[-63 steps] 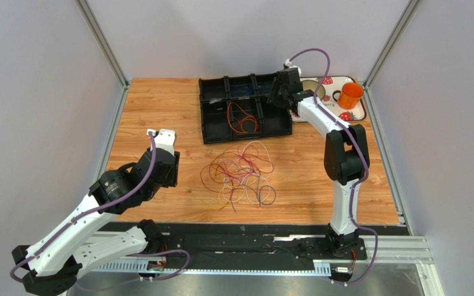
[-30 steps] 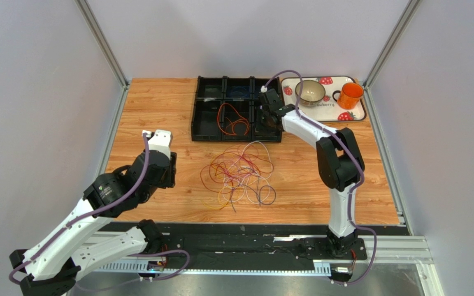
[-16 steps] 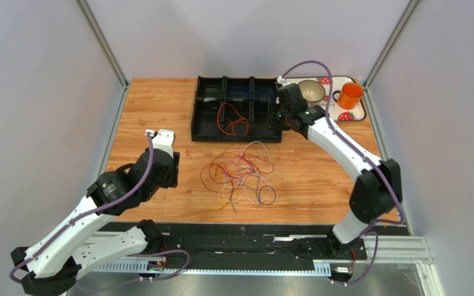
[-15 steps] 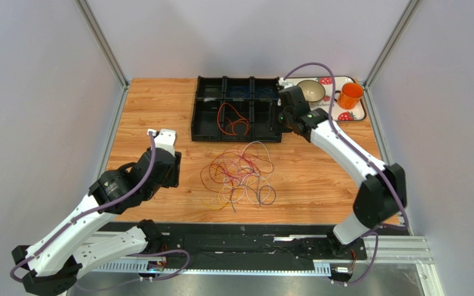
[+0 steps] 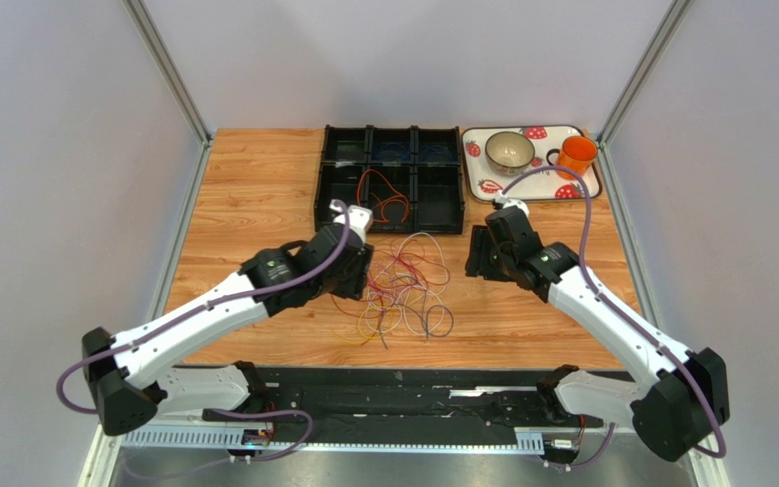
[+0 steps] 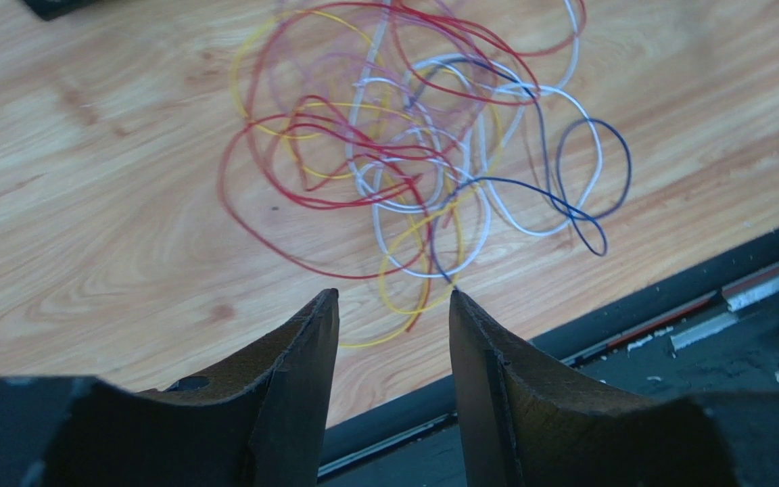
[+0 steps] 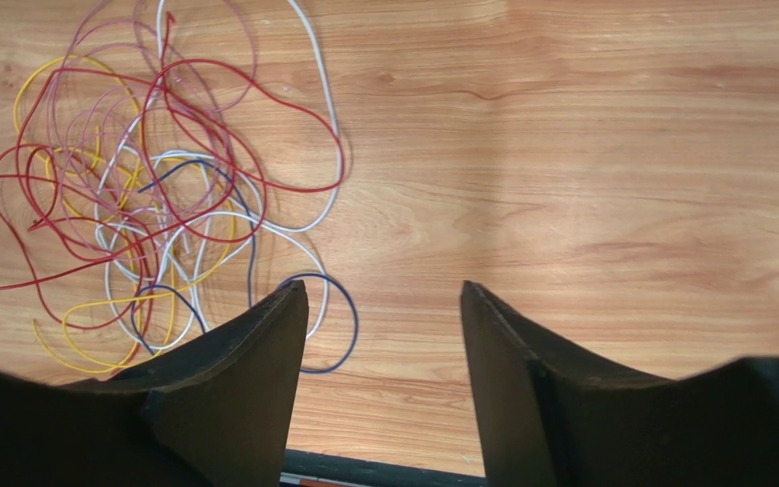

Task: Untangle the cables
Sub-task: Untie the cable.

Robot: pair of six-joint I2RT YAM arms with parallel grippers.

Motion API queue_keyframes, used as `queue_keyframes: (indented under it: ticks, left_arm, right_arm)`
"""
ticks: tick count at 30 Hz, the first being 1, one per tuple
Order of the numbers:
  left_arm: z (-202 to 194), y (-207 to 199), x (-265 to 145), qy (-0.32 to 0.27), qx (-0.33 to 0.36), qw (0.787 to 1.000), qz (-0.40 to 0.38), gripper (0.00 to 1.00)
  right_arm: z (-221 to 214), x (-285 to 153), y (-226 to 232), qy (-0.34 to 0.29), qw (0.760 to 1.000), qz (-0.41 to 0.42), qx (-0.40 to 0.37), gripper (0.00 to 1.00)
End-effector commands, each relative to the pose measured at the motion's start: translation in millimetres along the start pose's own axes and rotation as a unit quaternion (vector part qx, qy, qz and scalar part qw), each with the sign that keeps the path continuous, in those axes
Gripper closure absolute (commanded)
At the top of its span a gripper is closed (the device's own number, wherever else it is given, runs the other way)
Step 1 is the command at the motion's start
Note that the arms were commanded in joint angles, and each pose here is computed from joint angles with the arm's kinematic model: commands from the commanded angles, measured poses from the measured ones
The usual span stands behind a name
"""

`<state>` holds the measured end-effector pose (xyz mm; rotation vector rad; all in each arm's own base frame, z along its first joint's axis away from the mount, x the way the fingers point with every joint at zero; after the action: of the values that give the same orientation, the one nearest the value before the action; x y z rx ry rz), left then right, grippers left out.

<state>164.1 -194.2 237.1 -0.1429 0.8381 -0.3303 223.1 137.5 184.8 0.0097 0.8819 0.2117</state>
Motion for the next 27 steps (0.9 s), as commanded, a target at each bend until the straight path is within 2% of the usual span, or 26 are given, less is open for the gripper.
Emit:
queue_keyframes:
  ticks: [1, 3, 8, 12, 18, 27]
  left_arm:
    - [0, -52, 18, 0.008, 0.007, 0.998, -0.055, 0.47]
    - [-13, -71, 33, 0.028, 0.019, 0.998, -0.057, 0.47]
    - [-36, -101, 63, 0.067, 0.042, 0.996, -0.048, 0.47]
    - [-51, -120, 86, 0.089, 0.056, 0.994, -0.033, 0.47]
    - [-64, -121, 103, 0.109, 0.047, 0.993, -0.006, 0.45]
    - [-78, -127, 106, 0.131, 0.024, 0.991, 0.013, 0.45]
  right_arm:
    - [5, -12, -18, -0.058, 0.995, -0.061, 0.055, 0.33]
    - [5, -16, -21, -0.072, 0.993, -0.067, 0.071, 0.27]
    - [8, -24, -29, -0.097, 0.988, -0.083, 0.087, 0.21]
    - [4, -24, -30, -0.094, 0.989, -0.081, 0.083, 0.21]
    - [-4, -21, -31, -0.083, 0.990, -0.077, 0.080, 0.21]
    - [-6, -17, -30, -0.077, 0.992, -0.074, 0.071, 0.21]
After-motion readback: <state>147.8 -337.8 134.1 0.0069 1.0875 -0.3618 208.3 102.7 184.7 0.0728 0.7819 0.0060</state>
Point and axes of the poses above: each gripper's point midway between its finger pads, its own x axis out along the fingers, its own y axis along the line the jaws close on, z = x × y, the point moved 6 cm from there along -x, back along the fingers, and after that the axes turned 12 degrees about -x, right-handed, at the moved point
